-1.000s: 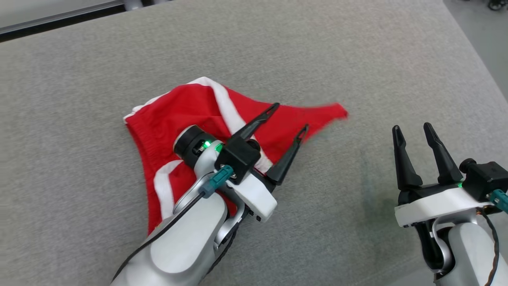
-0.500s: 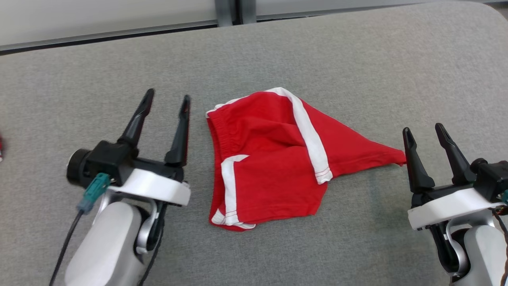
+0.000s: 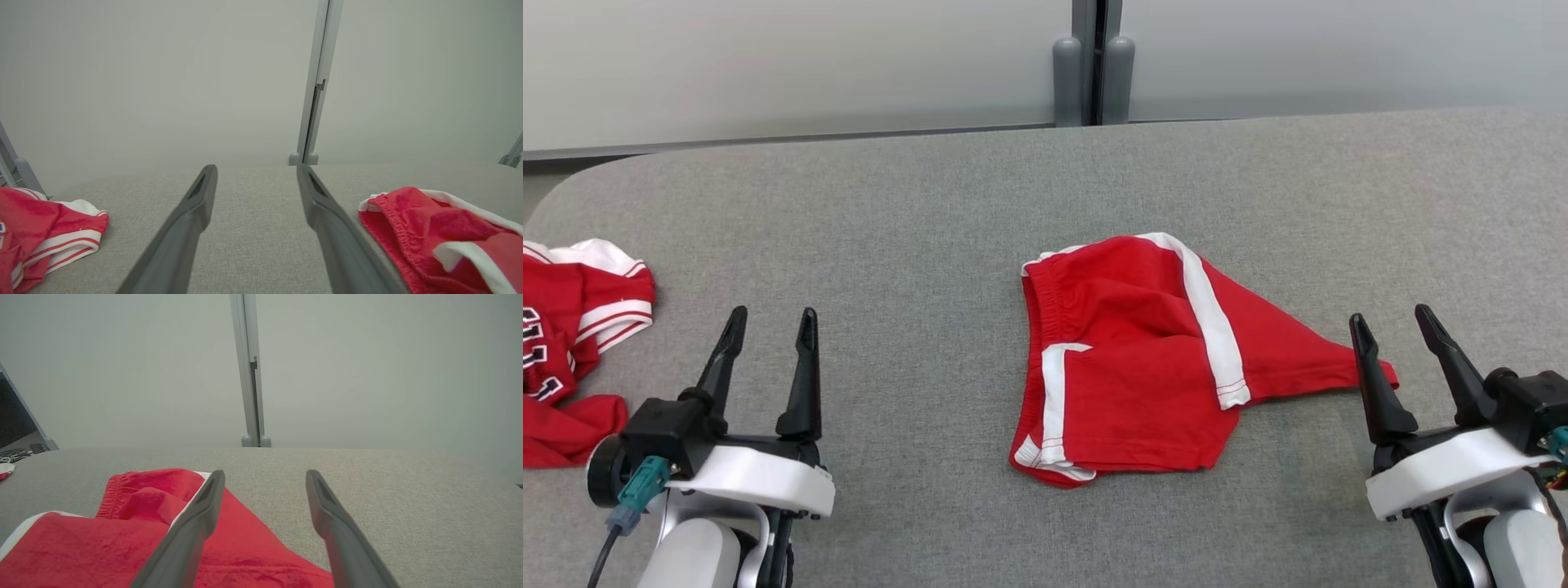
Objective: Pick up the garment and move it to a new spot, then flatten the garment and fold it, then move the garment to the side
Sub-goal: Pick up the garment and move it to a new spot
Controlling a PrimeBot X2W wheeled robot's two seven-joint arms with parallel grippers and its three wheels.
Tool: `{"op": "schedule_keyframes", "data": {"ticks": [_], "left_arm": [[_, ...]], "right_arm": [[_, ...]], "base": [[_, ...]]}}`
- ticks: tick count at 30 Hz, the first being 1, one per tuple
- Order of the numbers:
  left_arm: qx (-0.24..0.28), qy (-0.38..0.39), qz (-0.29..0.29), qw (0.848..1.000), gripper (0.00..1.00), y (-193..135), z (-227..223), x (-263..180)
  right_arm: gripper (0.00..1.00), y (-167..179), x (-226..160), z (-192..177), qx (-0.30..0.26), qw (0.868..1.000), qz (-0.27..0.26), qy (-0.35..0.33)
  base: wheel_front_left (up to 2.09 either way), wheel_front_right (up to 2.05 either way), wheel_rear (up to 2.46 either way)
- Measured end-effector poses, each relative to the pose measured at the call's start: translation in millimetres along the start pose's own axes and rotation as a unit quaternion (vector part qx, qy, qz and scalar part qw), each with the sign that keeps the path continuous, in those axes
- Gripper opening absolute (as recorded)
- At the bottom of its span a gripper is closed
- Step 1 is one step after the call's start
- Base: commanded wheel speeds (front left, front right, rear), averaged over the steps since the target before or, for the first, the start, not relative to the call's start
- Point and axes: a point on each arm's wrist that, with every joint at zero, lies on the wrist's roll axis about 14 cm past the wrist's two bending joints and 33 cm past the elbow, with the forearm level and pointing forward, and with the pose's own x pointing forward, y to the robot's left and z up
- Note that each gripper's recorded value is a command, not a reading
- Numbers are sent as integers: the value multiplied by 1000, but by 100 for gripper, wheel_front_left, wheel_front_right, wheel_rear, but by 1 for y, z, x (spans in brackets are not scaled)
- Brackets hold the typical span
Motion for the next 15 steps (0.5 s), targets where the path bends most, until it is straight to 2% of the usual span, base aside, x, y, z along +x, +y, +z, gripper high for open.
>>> {"op": "schedule_keyframes", "data": {"ticks": [15], "left_arm": [[-1, 17, -15, 1000, 100, -10, -8, -41]], "right_arm": [[100, 4, -38, 9, 2, 1000, -15, -6]], "base": [[0, 0, 0]]}}
